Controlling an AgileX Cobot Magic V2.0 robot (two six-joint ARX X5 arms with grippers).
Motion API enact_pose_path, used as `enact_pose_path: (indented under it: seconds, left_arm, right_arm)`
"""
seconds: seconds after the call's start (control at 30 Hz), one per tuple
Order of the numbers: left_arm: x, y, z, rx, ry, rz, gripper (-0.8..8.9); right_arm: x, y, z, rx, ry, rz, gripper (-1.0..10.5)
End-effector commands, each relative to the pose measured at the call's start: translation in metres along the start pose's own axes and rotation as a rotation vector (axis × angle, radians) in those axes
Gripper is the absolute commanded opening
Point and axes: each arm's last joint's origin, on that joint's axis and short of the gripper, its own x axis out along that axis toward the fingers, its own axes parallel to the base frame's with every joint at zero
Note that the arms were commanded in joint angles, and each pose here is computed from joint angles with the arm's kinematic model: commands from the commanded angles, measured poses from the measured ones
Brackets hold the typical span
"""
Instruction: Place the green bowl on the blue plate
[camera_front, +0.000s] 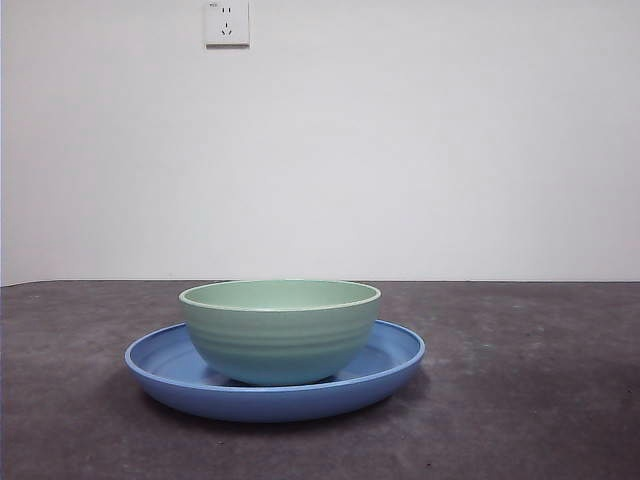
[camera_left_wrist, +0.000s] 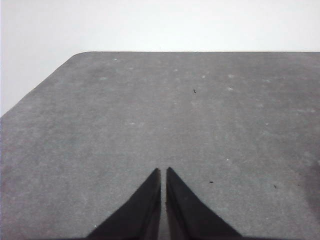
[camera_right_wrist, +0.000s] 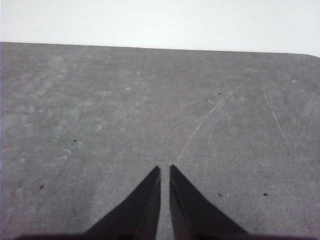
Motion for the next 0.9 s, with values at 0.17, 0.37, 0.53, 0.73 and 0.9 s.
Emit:
enact_pose_path:
  seconds: [0.17, 0.37, 0.53, 0.73, 0.9]
  left_arm:
    - [0.0019, -0.0003, -0.007, -0.001, 0.023, -0.002, 0.19]
    - [0.0019, -0.0003, -0.0069, -0.001, 0.023, -0.002, 0.19]
    - [0.0019, -0.0003, -0.007, -0.001, 0.023, -0.002, 0.19]
    - [0.0019, -0.0003, -0.007, -0.001, 0.023, -0.002, 0.19]
    - [0.0019, -0.0003, -0.007, -0.001, 0.023, -0.002, 0.19]
  right_arm:
    - [0.0005, -0.0003, -0.0029, -0.031, 0.017, -0.005, 0.3]
    - [0.0005, -0.0003, 0.0, -0.031, -0.014, -0.006, 0.3]
    - [0.0005, -0.0003, 0.0, -0.031, -0.014, -0.006, 0.3]
    - [0.0005, -0.0003, 0.0, -0.031, -0.014, -0.006, 0.3]
    - [0.0005, -0.0003, 0.0001, -0.031, -0.014, -0.006, 0.3]
